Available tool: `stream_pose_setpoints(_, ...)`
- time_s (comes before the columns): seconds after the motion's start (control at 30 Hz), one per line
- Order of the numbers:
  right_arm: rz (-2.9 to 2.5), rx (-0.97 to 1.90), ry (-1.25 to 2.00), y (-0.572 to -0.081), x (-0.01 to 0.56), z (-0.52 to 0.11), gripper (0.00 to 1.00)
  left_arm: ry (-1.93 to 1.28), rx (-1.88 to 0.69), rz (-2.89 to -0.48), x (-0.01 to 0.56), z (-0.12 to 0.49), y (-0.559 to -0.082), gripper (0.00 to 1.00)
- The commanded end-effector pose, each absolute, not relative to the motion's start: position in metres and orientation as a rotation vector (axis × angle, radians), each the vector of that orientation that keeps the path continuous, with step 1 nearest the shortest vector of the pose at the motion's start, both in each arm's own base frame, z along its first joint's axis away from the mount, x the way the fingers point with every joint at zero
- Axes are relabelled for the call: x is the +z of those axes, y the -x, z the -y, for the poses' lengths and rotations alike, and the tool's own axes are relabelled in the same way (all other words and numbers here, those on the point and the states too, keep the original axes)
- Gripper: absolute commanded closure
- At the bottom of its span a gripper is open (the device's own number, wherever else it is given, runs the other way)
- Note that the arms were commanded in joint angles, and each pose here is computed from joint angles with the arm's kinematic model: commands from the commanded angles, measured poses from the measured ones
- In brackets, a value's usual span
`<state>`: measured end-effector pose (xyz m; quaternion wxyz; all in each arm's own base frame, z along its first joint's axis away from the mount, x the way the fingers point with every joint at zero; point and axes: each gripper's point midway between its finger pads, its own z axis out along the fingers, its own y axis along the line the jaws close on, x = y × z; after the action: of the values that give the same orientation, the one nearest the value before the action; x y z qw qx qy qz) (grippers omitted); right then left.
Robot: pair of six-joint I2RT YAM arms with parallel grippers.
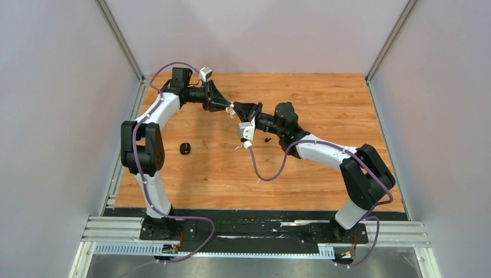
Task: Insert the wireless bluetooth earbuds into the charging case
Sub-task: Place the earbud in the charging case.
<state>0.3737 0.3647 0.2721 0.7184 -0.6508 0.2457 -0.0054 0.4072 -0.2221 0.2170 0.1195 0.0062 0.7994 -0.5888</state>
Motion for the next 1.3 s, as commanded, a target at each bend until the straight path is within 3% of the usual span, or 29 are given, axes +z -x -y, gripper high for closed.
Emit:
stream_pose_setpoints(0.0,-0.404,-0.036,1.441,-0.36,0.288,-0.371,1.0,-0.123,-1.731,-2.267,0.242,0.222,-0.402,1.0)
stream_pose_setpoints(1.27,-0.488,-0.141,1.476,-0.393,0.255,-0.375,1.0,-0.17,-1.785,-2.237,0.246,0.226,-0.396,1.0)
